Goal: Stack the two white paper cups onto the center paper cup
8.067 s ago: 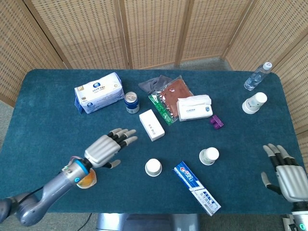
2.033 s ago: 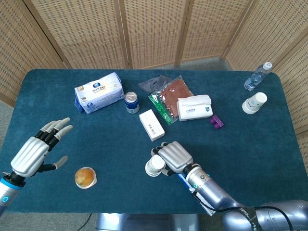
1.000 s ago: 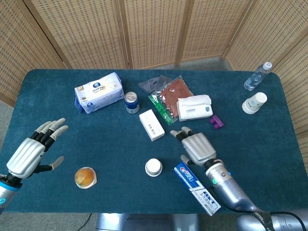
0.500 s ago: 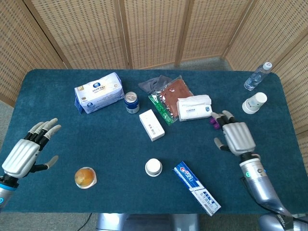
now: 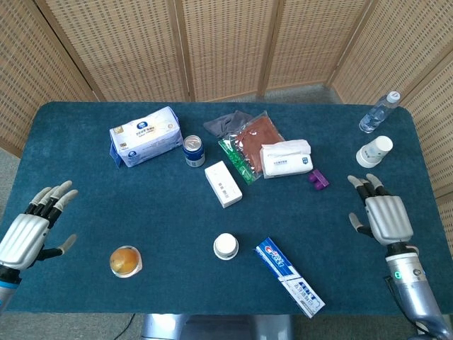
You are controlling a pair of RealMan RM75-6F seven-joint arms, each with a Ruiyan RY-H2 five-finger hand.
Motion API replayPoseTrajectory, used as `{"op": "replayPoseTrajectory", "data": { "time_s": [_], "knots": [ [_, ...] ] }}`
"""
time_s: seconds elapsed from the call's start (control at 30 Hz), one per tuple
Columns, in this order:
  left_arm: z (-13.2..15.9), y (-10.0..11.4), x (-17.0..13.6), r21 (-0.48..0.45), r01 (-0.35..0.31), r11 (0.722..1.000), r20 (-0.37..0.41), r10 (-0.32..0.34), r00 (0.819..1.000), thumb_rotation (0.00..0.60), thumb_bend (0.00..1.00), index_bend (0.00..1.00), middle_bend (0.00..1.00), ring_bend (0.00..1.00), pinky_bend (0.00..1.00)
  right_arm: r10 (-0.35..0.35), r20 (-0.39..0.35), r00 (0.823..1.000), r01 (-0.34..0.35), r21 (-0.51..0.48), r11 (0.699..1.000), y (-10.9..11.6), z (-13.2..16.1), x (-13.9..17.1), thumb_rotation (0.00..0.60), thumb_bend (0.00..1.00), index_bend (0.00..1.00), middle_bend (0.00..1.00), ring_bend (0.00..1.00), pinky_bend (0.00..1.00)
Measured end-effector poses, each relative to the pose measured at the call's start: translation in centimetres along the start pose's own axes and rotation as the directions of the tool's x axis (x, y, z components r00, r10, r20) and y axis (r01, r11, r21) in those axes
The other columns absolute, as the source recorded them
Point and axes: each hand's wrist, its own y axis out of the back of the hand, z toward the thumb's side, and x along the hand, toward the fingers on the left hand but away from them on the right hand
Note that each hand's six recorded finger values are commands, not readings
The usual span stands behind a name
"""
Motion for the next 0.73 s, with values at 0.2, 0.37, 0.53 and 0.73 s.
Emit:
{"op": "replayPoseTrajectory", "data": {
  "time_s": [0.2, 0.37, 0.53, 0.73],
  "knots": [
    [-0.9, -0.3, -1.3, -0.001, -0.018, 1.0, -0.037, 0.018, 0.999, 0.6, 0.38, 0.0, 0.0, 0.0, 0.04, -0.037, 0.03, 0.999, 0.037, 0.004, 0.999, 0.1, -1.2, 2.0, 0.6, 0.41, 0.13, 0.24, 0.1, 0.47],
    [-1.4, -0.6, -2.3, -0.007, -0.026, 1.0, -0.058, 0.025, 0.998, 0.6, 0.38, 0.0, 0.0, 0.0, 0.04, -0.057, 0.054, 0.997, 0.057, 0.002, 0.998, 0.3, -2.0, 3.2, 0.6, 0.41, 0.13, 0.24, 0.1, 0.47],
    [-1.3, -0.5, -2.4, -0.016, -0.037, 0.999, -0.056, 0.036, 0.998, 0.6, 0.38, 0.0, 0.0, 0.0, 0.03, -0.061, 0.057, 0.997, 0.061, -0.007, 0.998, 0.4, -2.2, 3.5, 0.6, 0.41, 0.13, 0.24, 0.1, 0.47],
    [-0.9, -0.4, -2.3, -0.01, -0.036, 0.999, -0.048, 0.036, 0.998, 0.6, 0.38, 0.0, 0.0, 0.0, 0.03, -0.046, 0.051, 0.998, 0.047, -0.014, 0.999, -0.2, -2.1, 3.1, 0.6, 0.41, 0.13, 0.24, 0.1, 0.47]
  ]
}}
